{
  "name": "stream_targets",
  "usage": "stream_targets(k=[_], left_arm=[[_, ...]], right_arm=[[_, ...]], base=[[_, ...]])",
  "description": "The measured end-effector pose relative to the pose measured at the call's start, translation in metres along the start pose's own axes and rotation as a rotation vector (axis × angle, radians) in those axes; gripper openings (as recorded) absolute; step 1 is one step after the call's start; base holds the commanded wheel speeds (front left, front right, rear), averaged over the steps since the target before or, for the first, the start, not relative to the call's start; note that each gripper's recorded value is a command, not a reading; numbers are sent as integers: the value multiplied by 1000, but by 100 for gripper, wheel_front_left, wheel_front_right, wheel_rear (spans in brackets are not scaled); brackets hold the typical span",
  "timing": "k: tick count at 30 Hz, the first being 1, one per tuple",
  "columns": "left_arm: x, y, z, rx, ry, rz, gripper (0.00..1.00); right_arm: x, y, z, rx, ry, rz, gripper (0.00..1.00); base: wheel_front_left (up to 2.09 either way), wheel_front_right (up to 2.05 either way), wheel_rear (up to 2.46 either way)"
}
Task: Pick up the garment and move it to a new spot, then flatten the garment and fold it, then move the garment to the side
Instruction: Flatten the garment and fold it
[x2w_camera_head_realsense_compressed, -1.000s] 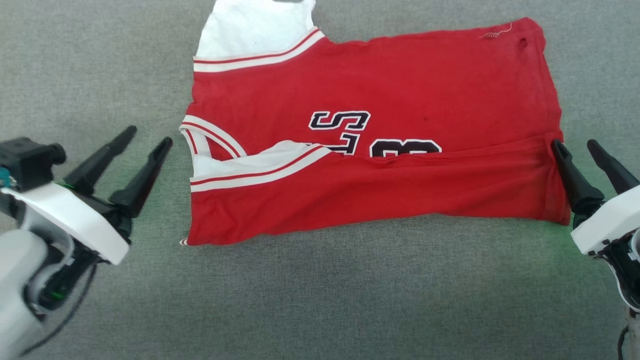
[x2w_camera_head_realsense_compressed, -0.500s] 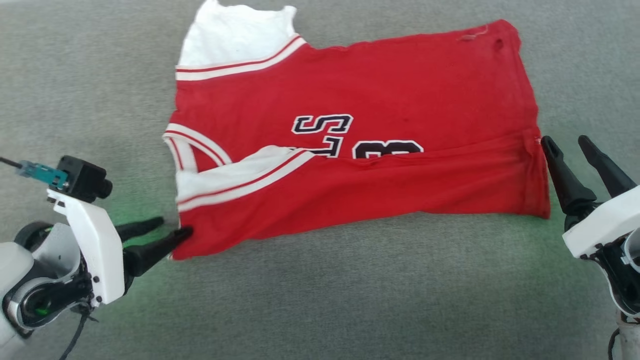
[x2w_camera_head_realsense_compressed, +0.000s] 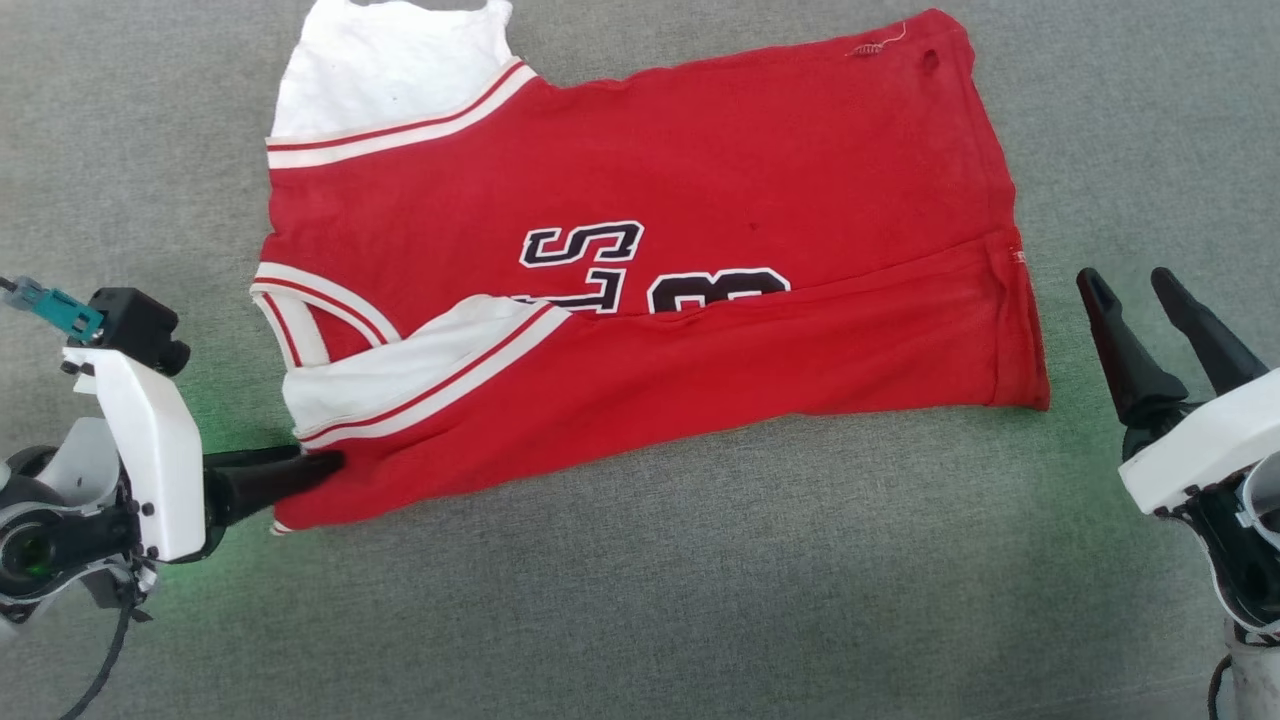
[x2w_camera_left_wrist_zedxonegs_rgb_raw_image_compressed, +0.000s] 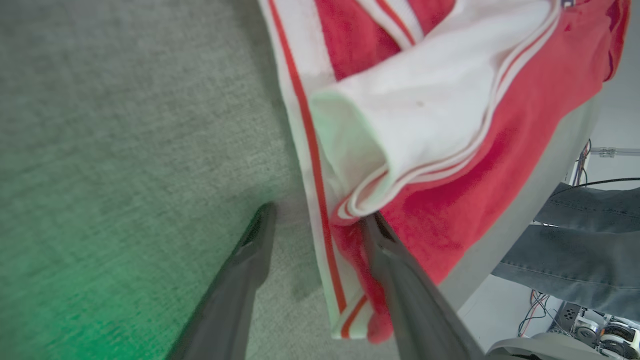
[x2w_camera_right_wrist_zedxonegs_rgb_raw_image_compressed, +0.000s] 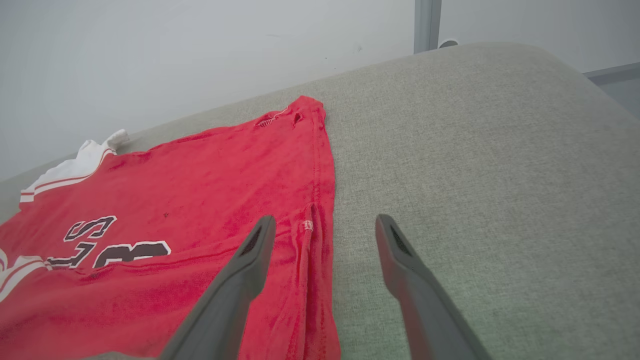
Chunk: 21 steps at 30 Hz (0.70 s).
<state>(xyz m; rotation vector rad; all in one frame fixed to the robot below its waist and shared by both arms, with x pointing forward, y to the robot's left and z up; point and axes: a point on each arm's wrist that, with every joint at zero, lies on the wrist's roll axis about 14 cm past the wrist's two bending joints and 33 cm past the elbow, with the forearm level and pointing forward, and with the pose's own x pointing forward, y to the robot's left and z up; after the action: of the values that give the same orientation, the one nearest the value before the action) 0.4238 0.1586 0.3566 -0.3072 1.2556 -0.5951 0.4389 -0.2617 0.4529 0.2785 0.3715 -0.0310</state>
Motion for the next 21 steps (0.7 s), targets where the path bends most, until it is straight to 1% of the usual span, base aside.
stream_targets(k=[2,5,10,11,14,16,21], left_arm=[[1,1,1,-1,4,1,0],[7,-8,1,-5,2,-30,0],[9,-14,2,-3,-7,-51,0],[9,-14,2,-3,-7,-51,0],[10,-18,2,0,-18,-63,0],[11,-19,3,0,-26,-70,0],[12,-20,3,10,-44,-74,0]], right_arm=[[-1,0,-3,-11,20,1,100],[-1,2,-10,-46,77,18,100],[-4,4,-33,-146,268,48,100],[-4,4,-33,-146,268,48,100],[-7,1,-50,-217,408,54,100],[-5,4,-55,-244,469,68,100],[2,12,-73,-262,594,101,100]], base=[[0,0,0],[0,0,0],[0,0,0],[0,0,0],[0,0,0],[0,0,0],[0,0,0]])
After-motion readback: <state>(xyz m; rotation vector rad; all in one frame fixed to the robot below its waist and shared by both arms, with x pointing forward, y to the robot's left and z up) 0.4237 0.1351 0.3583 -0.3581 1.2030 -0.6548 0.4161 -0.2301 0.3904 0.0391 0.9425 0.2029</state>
